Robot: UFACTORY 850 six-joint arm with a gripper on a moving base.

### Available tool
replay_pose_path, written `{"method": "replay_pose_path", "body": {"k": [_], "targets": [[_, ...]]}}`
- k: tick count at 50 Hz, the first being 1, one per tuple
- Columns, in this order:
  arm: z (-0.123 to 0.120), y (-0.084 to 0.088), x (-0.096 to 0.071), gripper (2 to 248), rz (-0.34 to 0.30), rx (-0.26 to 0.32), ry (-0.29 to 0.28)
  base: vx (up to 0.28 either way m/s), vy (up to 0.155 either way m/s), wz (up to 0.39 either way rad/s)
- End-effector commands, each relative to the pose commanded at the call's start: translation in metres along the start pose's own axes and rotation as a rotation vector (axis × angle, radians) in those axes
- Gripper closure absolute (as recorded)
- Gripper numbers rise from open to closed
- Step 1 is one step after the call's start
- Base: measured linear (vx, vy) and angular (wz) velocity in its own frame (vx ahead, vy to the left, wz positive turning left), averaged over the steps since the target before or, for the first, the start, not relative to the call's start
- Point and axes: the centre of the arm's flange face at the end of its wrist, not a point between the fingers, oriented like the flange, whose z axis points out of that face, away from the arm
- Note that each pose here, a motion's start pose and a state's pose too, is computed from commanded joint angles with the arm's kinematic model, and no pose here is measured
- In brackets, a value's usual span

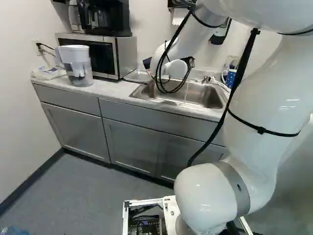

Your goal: Rinse the cup and place it in the tray

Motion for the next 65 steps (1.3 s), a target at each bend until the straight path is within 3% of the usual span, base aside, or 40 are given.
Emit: {"method": "replay_pose_path", "body": {"k": [65], "targets": [[0.0,0.0,0.0,125,-0.683,0.0,0.0,0.0,0.0,0.0]]}}
